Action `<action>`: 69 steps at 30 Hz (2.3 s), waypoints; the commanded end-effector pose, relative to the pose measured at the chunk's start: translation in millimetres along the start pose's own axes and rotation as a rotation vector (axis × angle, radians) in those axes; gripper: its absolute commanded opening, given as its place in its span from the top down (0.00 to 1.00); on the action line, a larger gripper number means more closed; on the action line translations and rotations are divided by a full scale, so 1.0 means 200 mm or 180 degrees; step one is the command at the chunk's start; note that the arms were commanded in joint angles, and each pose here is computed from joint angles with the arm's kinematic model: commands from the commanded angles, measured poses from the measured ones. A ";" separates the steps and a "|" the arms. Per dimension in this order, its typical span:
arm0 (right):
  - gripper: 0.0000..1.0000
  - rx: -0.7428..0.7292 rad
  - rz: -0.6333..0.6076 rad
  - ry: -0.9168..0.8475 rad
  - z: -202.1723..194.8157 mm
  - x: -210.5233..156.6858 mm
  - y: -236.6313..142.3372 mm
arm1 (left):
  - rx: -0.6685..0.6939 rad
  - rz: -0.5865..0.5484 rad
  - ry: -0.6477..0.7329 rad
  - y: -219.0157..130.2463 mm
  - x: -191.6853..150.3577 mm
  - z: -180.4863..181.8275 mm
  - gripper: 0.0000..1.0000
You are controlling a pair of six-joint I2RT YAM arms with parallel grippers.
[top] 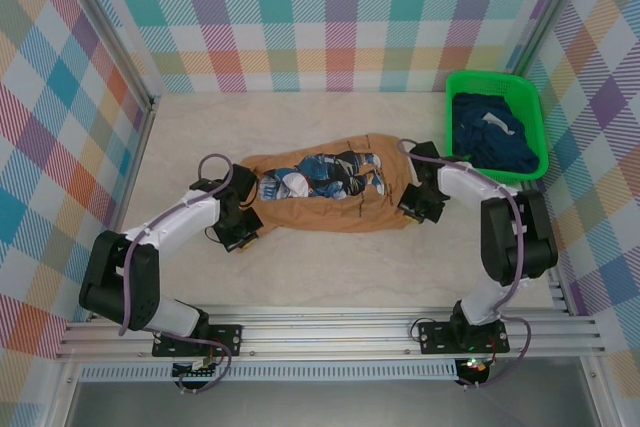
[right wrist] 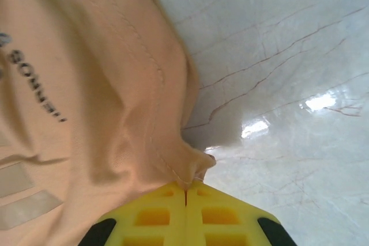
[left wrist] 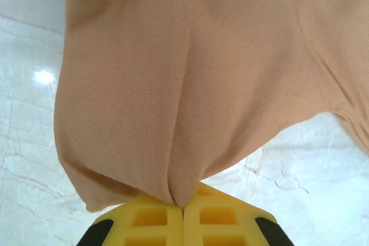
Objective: Fold and stack the t-shirts
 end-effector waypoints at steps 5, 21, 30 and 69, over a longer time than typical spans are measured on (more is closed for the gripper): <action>1.00 0.0086 -0.0030 -0.0131 -0.08 -0.11 -0.32 | -0.0098 0.0203 -0.0003 -0.02 -0.07 0.01 1.00; 0.65 -0.0300 0.0079 -0.0326 0.00 0.04 -0.17 | -0.0458 0.0592 0.0063 0.00 -0.14 -0.08 0.71; 0.70 0.0055 0.0119 -0.0289 0.13 0.02 -0.14 | -0.0507 0.0160 -0.0265 -0.25 0.01 -0.07 0.49; 0.55 0.0143 -0.0131 -0.0555 0.27 0.15 -0.20 | -0.0109 -0.0079 -0.1265 -0.01 0.25 0.33 0.54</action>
Point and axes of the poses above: each hand's point on the last joint's axis, 136 mm out from that joint toward the fingers, its own y axis out along the fingers, its own z axis along the line the jaws close on, x = y × z, the point moved 6 cm from there along -y, back along the fingers, and after that the axes turned 5 degrees about y, right-handed, at the moved point
